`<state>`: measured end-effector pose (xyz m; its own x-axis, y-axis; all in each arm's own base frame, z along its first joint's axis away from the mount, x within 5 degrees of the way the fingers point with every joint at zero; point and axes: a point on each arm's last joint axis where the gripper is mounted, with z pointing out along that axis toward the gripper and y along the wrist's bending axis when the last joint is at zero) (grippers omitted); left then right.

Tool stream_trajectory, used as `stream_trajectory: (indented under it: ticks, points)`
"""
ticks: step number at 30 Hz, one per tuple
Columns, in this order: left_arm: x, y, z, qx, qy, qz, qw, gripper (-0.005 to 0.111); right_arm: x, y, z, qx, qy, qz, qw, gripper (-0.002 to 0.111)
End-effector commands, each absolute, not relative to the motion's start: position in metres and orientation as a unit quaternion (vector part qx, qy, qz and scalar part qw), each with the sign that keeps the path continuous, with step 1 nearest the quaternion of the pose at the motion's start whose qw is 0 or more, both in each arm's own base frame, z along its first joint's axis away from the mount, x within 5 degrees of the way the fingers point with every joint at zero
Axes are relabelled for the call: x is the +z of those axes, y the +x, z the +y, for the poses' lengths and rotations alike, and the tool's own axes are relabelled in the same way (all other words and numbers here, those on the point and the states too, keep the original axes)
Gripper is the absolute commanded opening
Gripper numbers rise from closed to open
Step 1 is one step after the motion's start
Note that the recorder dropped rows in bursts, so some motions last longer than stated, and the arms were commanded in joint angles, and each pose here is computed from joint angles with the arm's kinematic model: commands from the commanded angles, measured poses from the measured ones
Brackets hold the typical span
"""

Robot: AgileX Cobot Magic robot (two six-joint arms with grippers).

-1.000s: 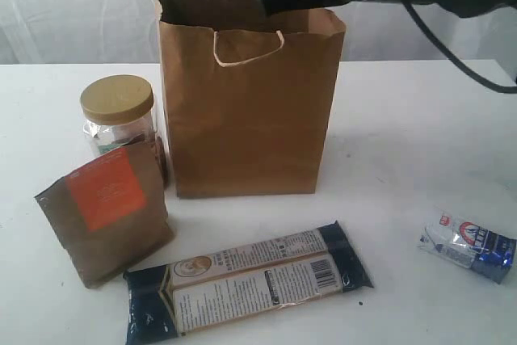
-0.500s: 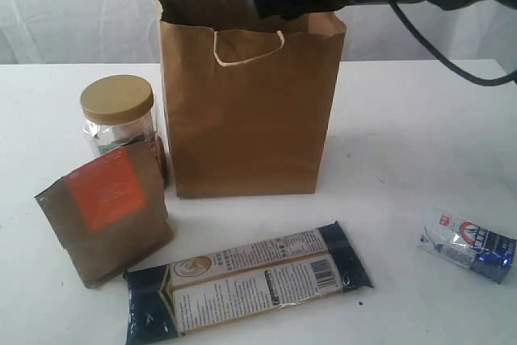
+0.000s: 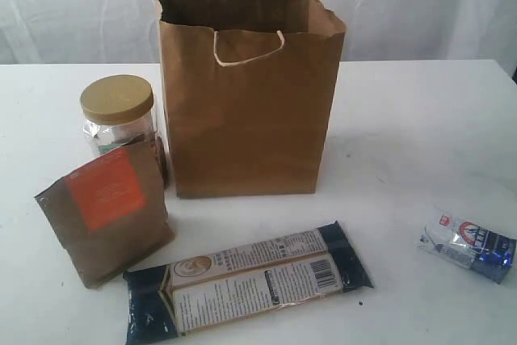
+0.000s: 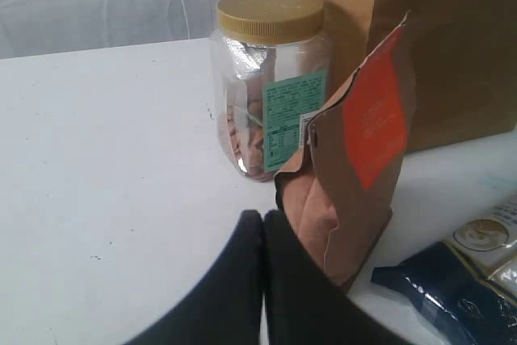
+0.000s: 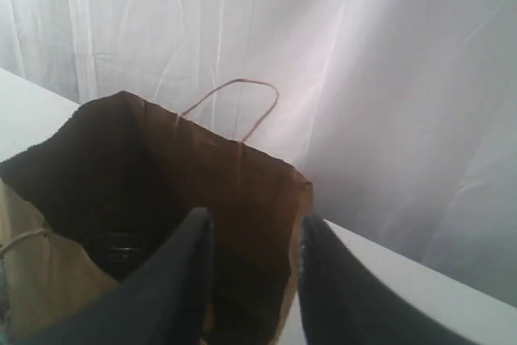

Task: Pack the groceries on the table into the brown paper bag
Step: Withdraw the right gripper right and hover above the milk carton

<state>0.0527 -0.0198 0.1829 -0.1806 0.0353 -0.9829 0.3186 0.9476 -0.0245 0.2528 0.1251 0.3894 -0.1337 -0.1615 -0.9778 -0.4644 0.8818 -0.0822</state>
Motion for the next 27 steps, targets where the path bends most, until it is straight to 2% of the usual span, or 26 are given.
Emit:
stream_trajectory:
  ticks: [1, 9, 17, 27]
  points:
    - [0.182, 0.053, -0.020, -0.115, 0.115, 0.759, 0.631, 0.000, 0.391, 0.219, 0.100, 0.112, -0.194, 0.726, 0.650, 0.023]
    - [0.182, 0.053, -0.020, -0.115, 0.115, 0.759, 0.631, 0.000, 0.386, 0.152, 0.063, 0.098, -0.182, 0.694, 0.689, 0.000]
    - [0.182, 0.053, -0.020, -0.115, 0.115, 0.759, 0.631, 0.000, 0.376, 0.101, 0.042, 0.100, -0.177, 0.663, 0.720, 0.000]
    - [0.182, 0.053, -0.020, -0.115, 0.115, 0.759, 0.631, 0.000, 0.345, 0.081, 0.037, 0.107, -0.202, 0.762, 0.605, 0.000]
